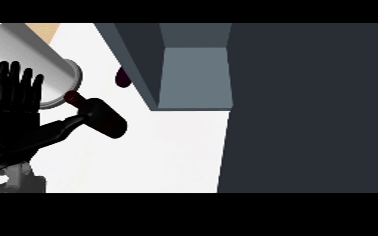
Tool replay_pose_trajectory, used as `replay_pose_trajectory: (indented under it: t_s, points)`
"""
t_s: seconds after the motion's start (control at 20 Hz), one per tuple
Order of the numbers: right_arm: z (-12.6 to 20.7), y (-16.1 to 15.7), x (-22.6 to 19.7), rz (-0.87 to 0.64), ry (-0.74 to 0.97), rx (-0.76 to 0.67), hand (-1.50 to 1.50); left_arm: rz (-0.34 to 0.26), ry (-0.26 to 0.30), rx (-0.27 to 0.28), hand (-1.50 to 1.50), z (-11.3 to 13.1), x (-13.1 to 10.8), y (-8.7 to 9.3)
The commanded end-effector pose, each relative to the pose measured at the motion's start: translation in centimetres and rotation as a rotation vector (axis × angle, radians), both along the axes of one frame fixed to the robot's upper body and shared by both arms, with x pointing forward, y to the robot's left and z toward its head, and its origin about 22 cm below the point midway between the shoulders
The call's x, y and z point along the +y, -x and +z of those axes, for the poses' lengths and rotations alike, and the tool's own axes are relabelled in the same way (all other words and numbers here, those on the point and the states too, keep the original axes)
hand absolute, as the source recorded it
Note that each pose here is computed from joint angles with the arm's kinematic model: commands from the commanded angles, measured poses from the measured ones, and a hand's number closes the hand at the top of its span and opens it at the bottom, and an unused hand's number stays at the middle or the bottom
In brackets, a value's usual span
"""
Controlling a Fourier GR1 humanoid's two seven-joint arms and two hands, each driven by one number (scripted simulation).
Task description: Pick up the wine, place it into the cabinet and close the cabinet
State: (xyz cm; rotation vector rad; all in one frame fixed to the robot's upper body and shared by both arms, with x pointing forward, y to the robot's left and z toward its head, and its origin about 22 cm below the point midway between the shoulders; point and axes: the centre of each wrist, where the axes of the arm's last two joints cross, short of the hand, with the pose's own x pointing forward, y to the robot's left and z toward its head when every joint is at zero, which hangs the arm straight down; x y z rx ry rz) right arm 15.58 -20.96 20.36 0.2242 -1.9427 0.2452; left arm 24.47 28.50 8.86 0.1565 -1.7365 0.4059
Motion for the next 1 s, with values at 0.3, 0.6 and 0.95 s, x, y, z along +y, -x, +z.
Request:
replay_pose_trajectory:
  t_s: [0.3, 0.6, 0.95]
  points:
    - [1.4, 1.8, 0.2, 0.017, -0.031, -0.021, -1.50, -0.015, 0.017, 0.101, -1.50, -6.7, 1.5, -2.8]
    - [1.1, 2.7, -1.3, 0.033, -0.026, -0.034, -1.50, -0.010, 0.036, 0.132, -1.50, -11.8, 3.9, -1.7]
    - [0.6, 2.4, 0.1, 0.020, -0.050, -0.049, -1.50, -0.041, 0.043, 0.151, -1.50, -17.0, 4.4, -0.5]
